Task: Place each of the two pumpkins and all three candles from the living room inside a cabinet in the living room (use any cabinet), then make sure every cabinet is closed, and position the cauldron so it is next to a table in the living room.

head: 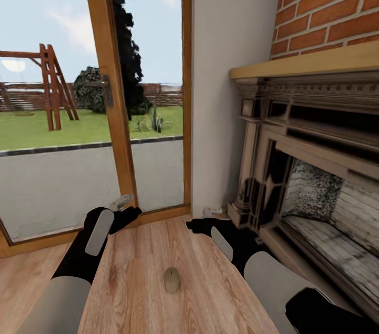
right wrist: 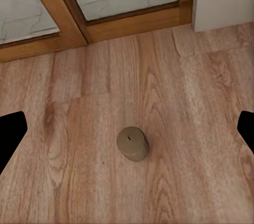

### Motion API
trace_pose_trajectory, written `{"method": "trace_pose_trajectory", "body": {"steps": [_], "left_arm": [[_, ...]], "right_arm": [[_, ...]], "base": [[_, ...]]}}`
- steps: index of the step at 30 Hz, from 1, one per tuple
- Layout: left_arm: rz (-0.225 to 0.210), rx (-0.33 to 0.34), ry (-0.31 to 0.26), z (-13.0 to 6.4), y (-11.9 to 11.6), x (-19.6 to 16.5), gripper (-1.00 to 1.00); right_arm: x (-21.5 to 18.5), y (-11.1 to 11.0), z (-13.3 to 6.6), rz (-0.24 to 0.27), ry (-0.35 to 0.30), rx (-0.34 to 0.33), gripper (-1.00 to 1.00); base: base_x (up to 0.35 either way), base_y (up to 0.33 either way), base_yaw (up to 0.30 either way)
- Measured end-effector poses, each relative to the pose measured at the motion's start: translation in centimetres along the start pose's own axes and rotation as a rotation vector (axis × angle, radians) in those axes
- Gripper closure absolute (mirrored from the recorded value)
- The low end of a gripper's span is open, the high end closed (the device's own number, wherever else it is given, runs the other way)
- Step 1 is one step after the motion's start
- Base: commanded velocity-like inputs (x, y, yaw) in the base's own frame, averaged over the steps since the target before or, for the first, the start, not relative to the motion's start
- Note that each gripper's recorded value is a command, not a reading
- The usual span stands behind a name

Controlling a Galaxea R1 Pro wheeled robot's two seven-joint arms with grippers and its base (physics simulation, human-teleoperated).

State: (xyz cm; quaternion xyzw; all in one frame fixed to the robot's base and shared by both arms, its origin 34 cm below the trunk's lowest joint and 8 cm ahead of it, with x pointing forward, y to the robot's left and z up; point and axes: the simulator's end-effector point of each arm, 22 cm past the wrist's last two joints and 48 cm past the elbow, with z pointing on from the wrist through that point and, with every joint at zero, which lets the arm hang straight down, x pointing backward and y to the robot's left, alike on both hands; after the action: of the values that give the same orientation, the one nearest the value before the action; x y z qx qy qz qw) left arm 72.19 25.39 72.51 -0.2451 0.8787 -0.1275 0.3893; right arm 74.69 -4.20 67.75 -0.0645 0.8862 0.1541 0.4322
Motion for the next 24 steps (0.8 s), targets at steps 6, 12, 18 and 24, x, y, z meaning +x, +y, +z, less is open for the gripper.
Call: {"method": "trace_pose_trajectory", "body": {"steps": [6,12,18,24], "left_arm": [[0.0,0.0,0.0,0.0,0.0,0.01,-1.0],[0.001,0.001,0.001,0.04,-0.12,0.07,-1.0],[0.003,0.004,0.003,0.05,-0.34,0.2,-1.0],[0.003,0.006,0.004,0.06,-0.42,0.27,-1.0]], "right_arm": [[-0.02,-0.01,0.0,0.001,-0.001,0.0,-1.0],[0.0,-0.02,0.04,0.001,0.0,0.0,-1.0],[-0.02,-0.03,0.04,0.002,-0.001,0.0,-1.0],[0.0,-0.04,0.05,0.002,0.0,0.0,-1.0]], "base": [[-0.011,0.063,-0.061],[-0.221,0.005,-0.021],[-0.285,-0.037,-0.001],[-0.316,-0.007,0.0]]}}
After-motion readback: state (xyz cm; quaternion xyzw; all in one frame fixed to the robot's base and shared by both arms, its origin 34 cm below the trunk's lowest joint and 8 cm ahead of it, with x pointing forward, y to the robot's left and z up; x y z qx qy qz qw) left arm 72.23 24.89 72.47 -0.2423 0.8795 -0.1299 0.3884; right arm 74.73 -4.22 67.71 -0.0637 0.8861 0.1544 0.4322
